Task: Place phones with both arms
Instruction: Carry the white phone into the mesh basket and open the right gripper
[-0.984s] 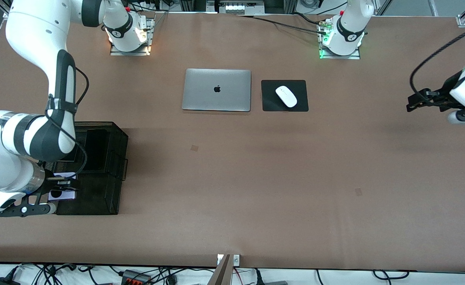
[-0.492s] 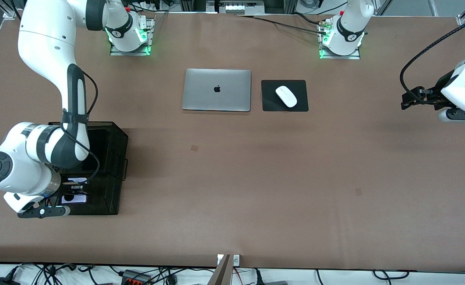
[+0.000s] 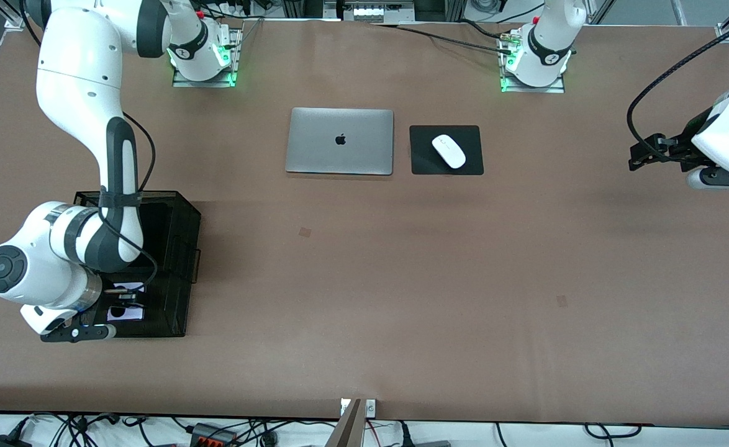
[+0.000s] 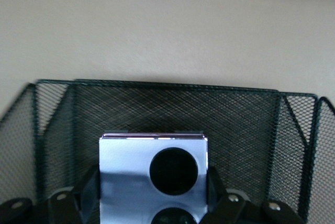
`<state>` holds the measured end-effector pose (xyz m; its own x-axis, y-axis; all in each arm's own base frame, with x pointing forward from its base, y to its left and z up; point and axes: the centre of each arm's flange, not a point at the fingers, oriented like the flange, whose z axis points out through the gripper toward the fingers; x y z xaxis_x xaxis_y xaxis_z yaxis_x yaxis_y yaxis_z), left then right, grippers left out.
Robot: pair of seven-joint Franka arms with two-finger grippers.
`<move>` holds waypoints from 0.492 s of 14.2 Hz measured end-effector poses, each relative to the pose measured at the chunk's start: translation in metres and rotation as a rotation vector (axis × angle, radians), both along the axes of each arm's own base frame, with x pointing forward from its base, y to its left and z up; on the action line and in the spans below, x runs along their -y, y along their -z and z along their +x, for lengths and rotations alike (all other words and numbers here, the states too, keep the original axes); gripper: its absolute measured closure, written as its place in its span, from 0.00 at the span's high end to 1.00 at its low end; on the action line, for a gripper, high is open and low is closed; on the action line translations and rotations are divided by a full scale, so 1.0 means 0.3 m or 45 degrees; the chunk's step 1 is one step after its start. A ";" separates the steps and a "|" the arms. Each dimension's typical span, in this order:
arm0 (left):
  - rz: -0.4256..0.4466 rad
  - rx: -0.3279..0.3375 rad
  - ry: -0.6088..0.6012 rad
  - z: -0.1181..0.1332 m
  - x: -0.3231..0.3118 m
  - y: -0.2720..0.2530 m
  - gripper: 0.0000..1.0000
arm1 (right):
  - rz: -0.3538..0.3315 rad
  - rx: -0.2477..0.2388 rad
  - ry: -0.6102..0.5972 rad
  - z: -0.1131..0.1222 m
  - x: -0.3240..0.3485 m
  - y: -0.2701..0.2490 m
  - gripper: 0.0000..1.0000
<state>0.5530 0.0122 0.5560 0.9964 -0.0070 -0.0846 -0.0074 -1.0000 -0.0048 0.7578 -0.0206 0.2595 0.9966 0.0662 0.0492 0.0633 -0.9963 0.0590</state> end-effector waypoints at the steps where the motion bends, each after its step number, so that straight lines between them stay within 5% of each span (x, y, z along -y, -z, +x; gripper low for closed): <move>1: 0.000 0.000 -0.001 0.000 -0.001 0.000 1.00 | 0.000 0.000 0.002 -0.008 0.012 0.030 0.84; 3: -0.001 0.000 0.000 0.000 0.000 0.000 1.00 | 0.028 0.007 0.023 -0.018 0.015 0.063 0.88; 4: -0.001 0.000 -0.001 0.000 0.000 0.000 1.00 | 0.041 0.008 0.027 -0.019 0.009 0.066 0.98; 7: -0.003 -0.001 -0.001 -0.001 0.000 0.000 1.00 | 0.063 0.060 0.013 0.000 -0.019 -0.044 1.00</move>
